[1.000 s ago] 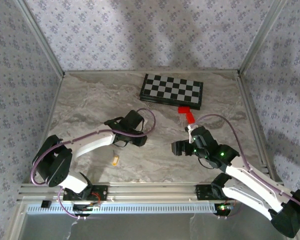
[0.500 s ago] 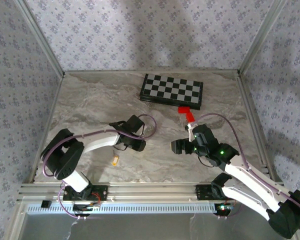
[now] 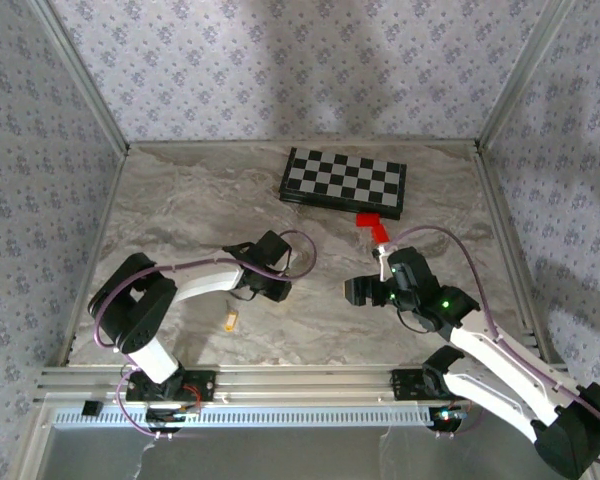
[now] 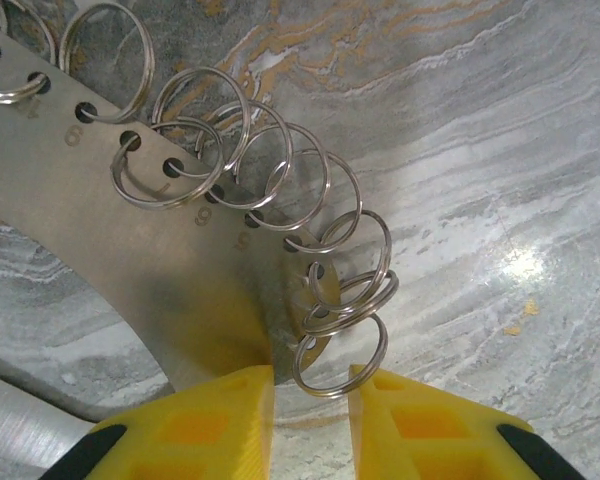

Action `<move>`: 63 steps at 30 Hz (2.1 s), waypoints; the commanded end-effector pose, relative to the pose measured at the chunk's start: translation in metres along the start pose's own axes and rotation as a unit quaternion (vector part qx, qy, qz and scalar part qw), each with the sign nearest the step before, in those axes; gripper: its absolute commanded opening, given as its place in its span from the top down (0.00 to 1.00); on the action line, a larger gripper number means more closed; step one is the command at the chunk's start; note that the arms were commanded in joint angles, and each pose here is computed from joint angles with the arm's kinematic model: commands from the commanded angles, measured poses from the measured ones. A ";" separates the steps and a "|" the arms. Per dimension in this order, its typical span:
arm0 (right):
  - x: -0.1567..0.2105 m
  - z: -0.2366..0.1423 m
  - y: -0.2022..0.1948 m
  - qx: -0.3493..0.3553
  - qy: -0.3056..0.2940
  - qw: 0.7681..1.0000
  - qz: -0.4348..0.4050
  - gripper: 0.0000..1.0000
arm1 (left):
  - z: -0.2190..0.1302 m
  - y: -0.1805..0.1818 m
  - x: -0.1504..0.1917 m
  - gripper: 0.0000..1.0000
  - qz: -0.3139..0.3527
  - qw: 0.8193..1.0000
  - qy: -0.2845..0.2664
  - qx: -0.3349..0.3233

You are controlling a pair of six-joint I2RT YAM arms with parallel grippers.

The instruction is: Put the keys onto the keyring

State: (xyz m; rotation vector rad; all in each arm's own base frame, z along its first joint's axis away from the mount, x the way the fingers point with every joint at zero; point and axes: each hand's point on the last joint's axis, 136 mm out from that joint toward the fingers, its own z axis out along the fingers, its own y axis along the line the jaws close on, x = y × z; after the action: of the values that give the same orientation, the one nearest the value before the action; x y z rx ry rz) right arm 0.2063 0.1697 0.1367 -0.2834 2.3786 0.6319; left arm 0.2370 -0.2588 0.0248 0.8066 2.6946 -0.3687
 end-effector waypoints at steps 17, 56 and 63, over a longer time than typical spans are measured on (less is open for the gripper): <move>-0.006 -0.004 -0.001 -0.005 -0.011 1.000 0.005 0.13 | -0.008 0.000 -0.025 0.72 0.061 0.998 -0.024 -0.016; -0.014 -0.013 -0.004 0.003 -0.029 1.000 0.008 0.14 | -0.009 -0.009 -0.009 0.89 0.081 0.997 -0.011 -0.008; -0.015 -0.015 -0.005 0.005 -0.030 1.000 0.007 0.14 | -0.012 -0.011 -0.007 0.93 0.081 0.997 -0.013 -0.006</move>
State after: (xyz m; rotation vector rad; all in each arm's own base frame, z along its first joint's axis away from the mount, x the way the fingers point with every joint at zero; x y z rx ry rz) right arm 0.2100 0.1613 0.1456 -0.2402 2.3451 0.6365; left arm 0.2424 -0.2700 0.0356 0.9874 2.5823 -0.3167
